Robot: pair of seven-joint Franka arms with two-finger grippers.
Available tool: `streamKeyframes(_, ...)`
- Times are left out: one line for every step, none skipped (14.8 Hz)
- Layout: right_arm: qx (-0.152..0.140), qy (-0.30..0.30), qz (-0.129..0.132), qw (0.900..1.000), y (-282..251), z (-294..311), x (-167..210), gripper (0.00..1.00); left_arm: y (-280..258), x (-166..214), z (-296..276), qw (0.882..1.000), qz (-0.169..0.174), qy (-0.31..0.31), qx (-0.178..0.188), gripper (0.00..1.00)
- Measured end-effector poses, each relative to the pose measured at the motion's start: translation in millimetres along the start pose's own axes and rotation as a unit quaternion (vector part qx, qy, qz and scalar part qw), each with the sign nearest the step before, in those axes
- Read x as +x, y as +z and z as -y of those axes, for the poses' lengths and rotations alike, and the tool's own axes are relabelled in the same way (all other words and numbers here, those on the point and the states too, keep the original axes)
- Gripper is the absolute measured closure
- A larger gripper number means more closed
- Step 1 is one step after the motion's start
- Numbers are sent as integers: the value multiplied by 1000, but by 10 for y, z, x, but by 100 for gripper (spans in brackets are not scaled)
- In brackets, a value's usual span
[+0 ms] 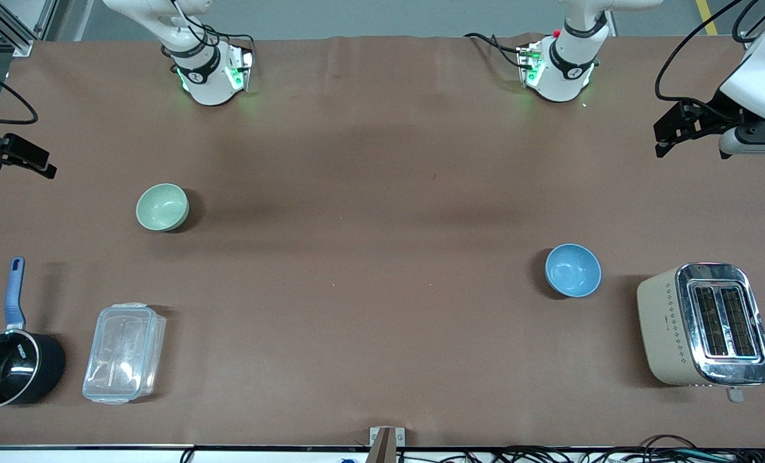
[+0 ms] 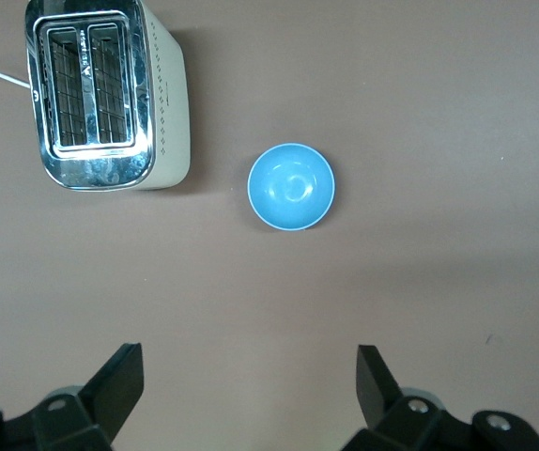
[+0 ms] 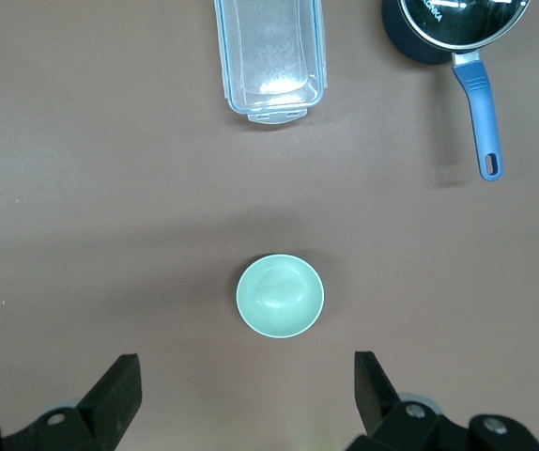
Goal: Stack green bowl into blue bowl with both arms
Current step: 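Reach the left gripper to the blue bowl while the right gripper reaches the green bowl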
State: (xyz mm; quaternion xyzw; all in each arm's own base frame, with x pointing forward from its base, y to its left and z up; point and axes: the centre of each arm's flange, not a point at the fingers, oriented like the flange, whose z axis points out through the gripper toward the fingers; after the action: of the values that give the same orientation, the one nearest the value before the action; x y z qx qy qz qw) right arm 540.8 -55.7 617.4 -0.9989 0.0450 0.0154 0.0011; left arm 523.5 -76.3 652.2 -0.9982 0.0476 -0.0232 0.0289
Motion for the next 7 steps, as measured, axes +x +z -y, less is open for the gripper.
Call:
streamKeyframes(0,0,0,1000,0,0,0,0,8,4,-3,1000,1,1,0,0)
streamKeyframes(0,0,0,1000,0,0,0,0,18,8,-8,1000,2,1,-2,0)
streamKeyframes(0,0,0,1000,2,-1,0,0,33,14,-23,1000,5,0,-10,0)
streamKeyframes(0,0,0,1000,3,-2,0,0,57,28,-42,1000,8,0,-21,0)
streamKeyframes(0,0,0,1000,3,-2,0,0,96,54,-55,1000,11,0,-27,0)
streamKeyframes(0,0,1,1000,5,-2,0,0,172,100,-62,999,17,0,-30,0)
streamKeyframes(0,0,2,1000,14,-2,0,0,293,176,-68,999,22,0,-31,0)
